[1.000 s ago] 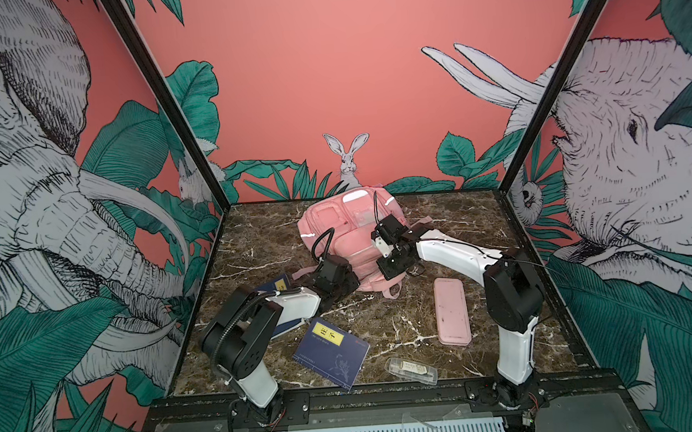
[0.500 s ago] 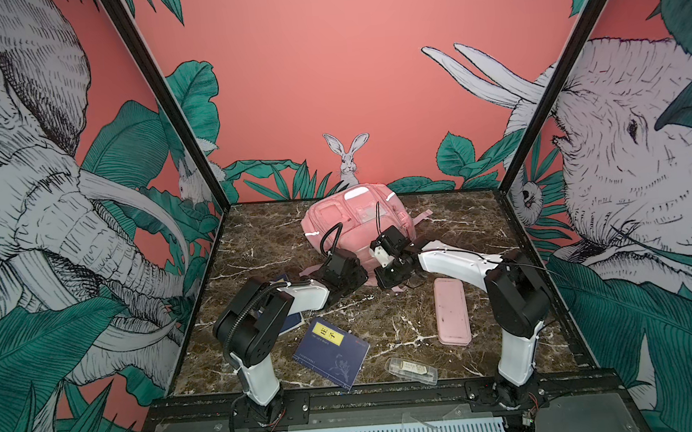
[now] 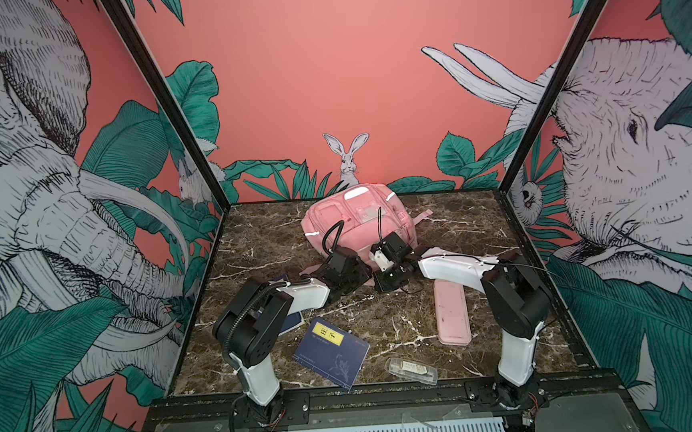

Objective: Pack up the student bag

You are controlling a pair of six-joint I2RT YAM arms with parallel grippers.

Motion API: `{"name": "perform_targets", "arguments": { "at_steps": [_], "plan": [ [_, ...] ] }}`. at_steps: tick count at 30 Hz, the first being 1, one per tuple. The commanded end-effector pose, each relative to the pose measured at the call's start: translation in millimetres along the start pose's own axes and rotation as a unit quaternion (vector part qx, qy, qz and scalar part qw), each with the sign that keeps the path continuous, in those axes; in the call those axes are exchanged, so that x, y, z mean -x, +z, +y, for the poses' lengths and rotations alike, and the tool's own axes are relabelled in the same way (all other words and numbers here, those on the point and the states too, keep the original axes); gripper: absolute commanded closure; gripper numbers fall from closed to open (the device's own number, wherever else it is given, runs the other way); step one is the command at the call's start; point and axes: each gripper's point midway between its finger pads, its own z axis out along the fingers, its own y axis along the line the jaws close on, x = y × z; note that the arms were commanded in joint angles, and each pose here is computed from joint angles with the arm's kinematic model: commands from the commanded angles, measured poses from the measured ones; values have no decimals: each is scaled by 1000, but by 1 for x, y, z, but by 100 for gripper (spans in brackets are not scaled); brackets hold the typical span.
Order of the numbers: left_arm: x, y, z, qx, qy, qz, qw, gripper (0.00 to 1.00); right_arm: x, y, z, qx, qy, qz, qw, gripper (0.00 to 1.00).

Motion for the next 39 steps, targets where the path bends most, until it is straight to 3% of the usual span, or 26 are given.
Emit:
{"name": "perform_targets", "arguments": {
  "at_steps": [1,8,16,24,39],
  "plan": [
    [15,-20,-24,-14,38,-19,999,37,5,-12,-1,3,0,-18,1000,100],
    [29,-44,-20,17,90,-26,995,22,-2,-14,-6,-3,2,-16,1000,100],
    [82,-79,7,73,119,-66,988,15,-11,-24,-13,-14,0,-14,1000,100],
    [97,-44,19,105,155,17,982,13,-21,-36,-18,-21,3,-17,1000,100],
    [132,-31,40,130,144,5,981,14,-39,-47,-33,-42,9,-11,999,100]
  ]
}}
